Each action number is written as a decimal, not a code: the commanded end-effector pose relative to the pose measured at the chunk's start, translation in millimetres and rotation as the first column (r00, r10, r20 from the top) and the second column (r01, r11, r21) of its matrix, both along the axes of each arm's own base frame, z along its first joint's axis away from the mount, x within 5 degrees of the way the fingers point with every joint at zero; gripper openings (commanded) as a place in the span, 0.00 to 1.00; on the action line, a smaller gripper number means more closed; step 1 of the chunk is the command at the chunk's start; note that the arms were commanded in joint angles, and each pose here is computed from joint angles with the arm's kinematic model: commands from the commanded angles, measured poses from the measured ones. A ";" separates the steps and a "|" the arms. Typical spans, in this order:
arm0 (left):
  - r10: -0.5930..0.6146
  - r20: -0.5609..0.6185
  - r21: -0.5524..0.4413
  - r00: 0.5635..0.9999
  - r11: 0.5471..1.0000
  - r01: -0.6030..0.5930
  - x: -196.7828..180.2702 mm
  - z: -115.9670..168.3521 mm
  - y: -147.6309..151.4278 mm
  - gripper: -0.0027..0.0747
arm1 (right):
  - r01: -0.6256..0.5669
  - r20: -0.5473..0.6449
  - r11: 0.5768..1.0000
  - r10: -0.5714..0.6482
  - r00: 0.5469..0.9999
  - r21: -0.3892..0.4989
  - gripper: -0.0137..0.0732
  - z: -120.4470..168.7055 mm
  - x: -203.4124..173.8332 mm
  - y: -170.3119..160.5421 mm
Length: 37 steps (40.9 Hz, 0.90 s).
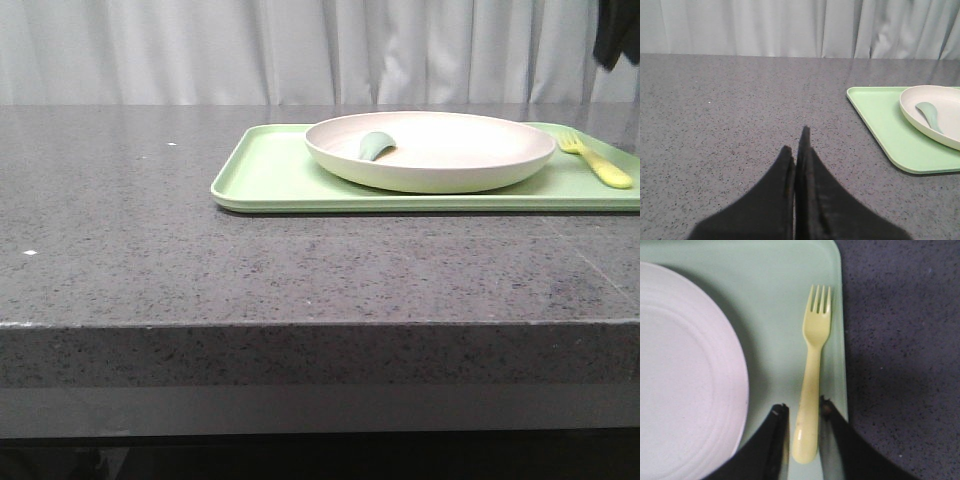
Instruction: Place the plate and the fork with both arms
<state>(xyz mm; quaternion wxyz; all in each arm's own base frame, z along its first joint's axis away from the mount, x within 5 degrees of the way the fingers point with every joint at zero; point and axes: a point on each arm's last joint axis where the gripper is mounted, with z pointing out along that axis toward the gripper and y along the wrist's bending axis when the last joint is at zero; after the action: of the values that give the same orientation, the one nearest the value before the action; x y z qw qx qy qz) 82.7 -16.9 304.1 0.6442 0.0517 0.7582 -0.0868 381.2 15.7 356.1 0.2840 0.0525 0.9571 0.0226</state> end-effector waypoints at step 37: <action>0.002 0.099 -0.035 0.995 0.999 0.002 0.9 16.2 -0.3 0.01 | -0.157 0.638 0.986 0.160 0.753 -0.061 0.03 -21.7 -256.9 4.6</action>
<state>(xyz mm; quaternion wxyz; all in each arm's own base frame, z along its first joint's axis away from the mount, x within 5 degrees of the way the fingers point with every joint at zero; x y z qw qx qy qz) 82.7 -16.9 304.1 0.6442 0.0517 0.7582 -0.0868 141.9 24.3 329.3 0.4986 -0.0273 0.8641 0.0637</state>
